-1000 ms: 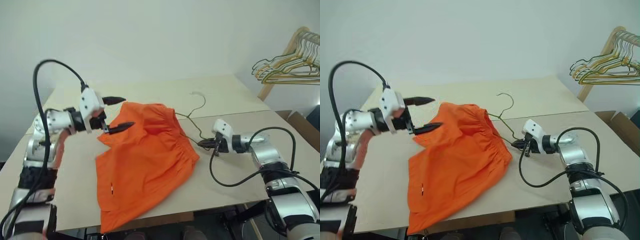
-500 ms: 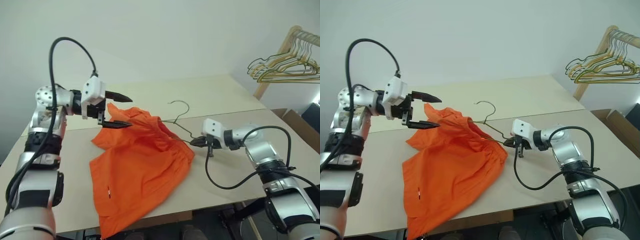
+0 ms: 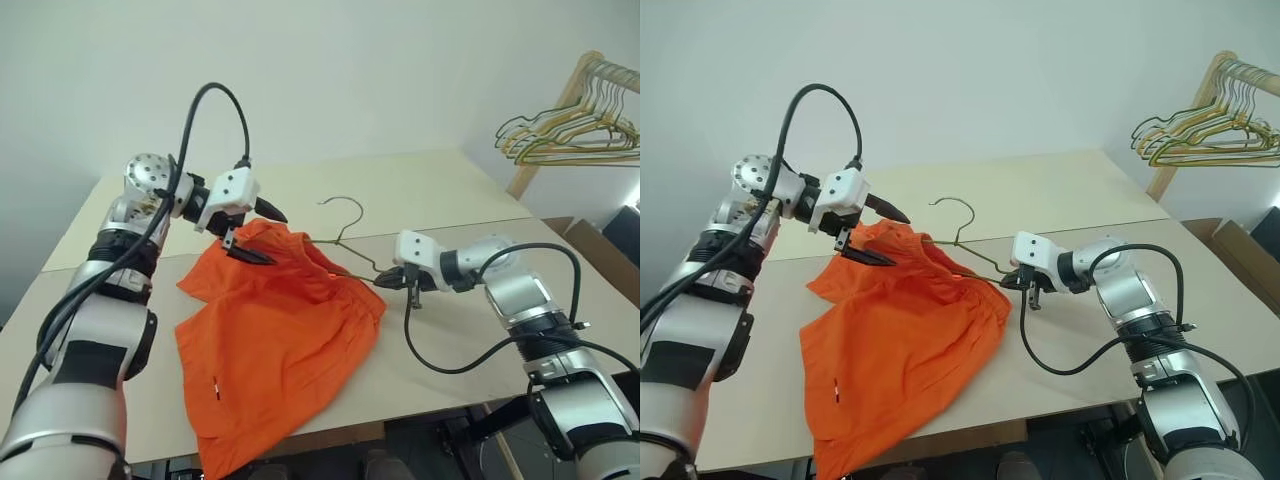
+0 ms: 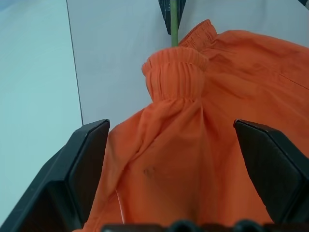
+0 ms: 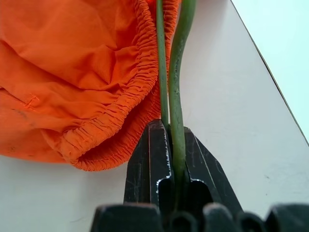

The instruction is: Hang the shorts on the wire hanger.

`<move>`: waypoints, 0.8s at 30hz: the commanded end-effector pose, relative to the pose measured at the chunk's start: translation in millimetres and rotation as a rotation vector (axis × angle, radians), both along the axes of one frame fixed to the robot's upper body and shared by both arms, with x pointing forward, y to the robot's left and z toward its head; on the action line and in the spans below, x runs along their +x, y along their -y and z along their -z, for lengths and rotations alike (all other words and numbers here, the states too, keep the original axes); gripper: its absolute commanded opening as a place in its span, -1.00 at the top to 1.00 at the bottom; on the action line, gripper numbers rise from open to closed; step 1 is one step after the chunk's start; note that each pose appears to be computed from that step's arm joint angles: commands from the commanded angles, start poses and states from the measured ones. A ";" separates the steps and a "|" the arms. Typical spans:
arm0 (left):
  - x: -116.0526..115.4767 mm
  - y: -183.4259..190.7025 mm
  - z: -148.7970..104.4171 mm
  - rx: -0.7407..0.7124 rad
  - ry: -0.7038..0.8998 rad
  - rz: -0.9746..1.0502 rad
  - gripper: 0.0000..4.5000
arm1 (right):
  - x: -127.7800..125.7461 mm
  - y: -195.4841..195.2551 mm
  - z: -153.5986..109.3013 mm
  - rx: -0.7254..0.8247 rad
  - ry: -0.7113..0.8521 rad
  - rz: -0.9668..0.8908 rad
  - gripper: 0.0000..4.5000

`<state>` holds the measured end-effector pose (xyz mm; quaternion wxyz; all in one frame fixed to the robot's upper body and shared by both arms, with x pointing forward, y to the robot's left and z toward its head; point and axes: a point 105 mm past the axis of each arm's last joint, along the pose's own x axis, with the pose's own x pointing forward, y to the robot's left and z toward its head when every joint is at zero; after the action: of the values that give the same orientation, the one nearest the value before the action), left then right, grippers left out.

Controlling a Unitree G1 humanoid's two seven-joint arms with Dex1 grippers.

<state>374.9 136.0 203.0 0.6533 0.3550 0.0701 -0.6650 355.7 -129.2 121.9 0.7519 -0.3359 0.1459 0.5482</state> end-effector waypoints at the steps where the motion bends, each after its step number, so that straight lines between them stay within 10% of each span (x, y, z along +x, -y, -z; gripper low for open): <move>1: 3.0 6.9 -12.5 -0.002 0.016 0.012 -0.82 | 2.7 -8.9 -19.8 0.000 0.078 -0.025 1.00; 15: 4.1 9.3 1.6 0.086 -0.025 0.017 0.99 | 0.9 -17.9 -30.1 0.000 0.134 -0.051 1.00; 24: 5.1 5.1 10.3 0.135 -0.020 0.012 0.99 | 1.0 -21.5 -38.4 0.013 0.177 -0.062 1.00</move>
<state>378.1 130.5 184.9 0.6294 0.3708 0.1244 -0.6715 355.4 -121.4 124.5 0.7469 -0.3623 0.1376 0.5404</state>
